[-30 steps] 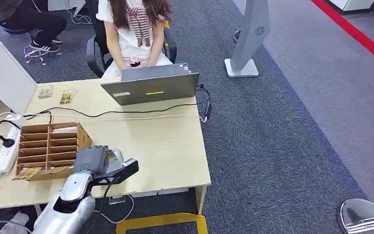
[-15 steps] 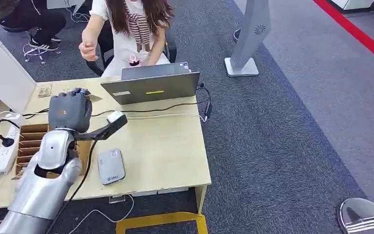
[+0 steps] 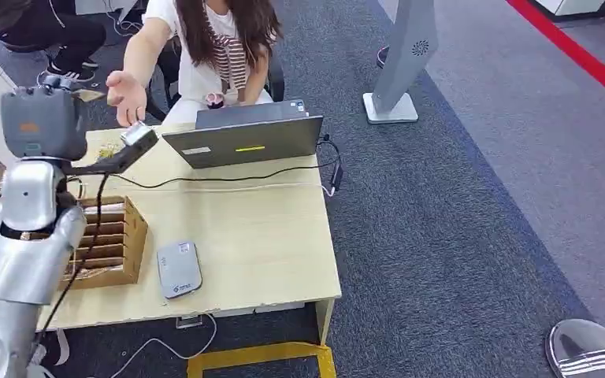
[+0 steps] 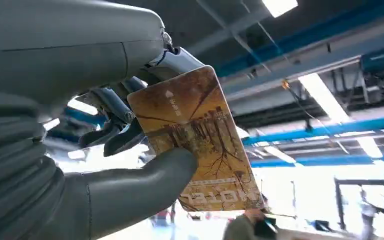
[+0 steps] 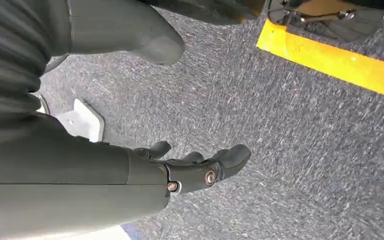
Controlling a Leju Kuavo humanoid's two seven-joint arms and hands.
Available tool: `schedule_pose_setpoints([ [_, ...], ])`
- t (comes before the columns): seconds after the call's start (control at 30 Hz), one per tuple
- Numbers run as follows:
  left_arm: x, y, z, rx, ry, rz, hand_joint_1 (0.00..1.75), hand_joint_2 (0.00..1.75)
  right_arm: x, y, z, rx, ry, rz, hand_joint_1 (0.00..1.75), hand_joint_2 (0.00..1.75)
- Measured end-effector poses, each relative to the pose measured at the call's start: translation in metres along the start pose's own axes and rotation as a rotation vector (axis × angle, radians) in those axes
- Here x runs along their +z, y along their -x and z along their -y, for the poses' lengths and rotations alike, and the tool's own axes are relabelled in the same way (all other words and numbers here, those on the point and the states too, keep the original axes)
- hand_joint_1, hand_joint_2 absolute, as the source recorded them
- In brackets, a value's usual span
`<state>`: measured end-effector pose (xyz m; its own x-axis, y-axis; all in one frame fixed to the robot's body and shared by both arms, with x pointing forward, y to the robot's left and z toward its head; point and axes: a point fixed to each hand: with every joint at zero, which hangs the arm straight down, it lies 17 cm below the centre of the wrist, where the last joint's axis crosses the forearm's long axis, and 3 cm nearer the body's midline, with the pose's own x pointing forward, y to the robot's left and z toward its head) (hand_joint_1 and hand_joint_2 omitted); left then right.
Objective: Pass the card to the sensor for recognition and then transmit it.
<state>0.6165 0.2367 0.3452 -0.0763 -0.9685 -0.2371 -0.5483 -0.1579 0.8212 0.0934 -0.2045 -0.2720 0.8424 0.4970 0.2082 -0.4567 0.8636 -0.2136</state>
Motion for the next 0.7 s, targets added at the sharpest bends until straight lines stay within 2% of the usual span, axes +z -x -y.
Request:
schedule_pose_setpoints([
  [0.1, -0.01, 0.023, 0.01, -0.071, 0.036, -0.012, 1.75, 1.75, 0.0, -0.002, 0.001, 0.016, -0.004, 0.005, 0.0, 1.75],
  [0.23, -0.003, 0.034, 0.034, -0.102, 0.103, -0.042, 1.75, 1.75, 0.0, -0.004, 0.001, 0.031, -0.002, 0.011, 0.0, 1.75],
  [0.6, 0.003, 0.032, 0.054, -0.099, 0.161, -0.062, 1.75, 1.75, 0.0, -0.004, 0.001, 0.041, 0.0, 0.013, 0.0, 1.75],
  [0.63, 0.003, 0.031, 0.054, -0.098, 0.162, -0.062, 0.0, 1.75, 0.0, -0.004, 0.001, 0.041, 0.0, 0.013, 0.0, 1.75],
  [0.7, 0.004, 0.03, 0.054, -0.097, 0.163, -0.063, 0.0, 1.75, 0.0, -0.004, 0.001, 0.041, 0.0, 0.013, 0.0, 1.75],
])
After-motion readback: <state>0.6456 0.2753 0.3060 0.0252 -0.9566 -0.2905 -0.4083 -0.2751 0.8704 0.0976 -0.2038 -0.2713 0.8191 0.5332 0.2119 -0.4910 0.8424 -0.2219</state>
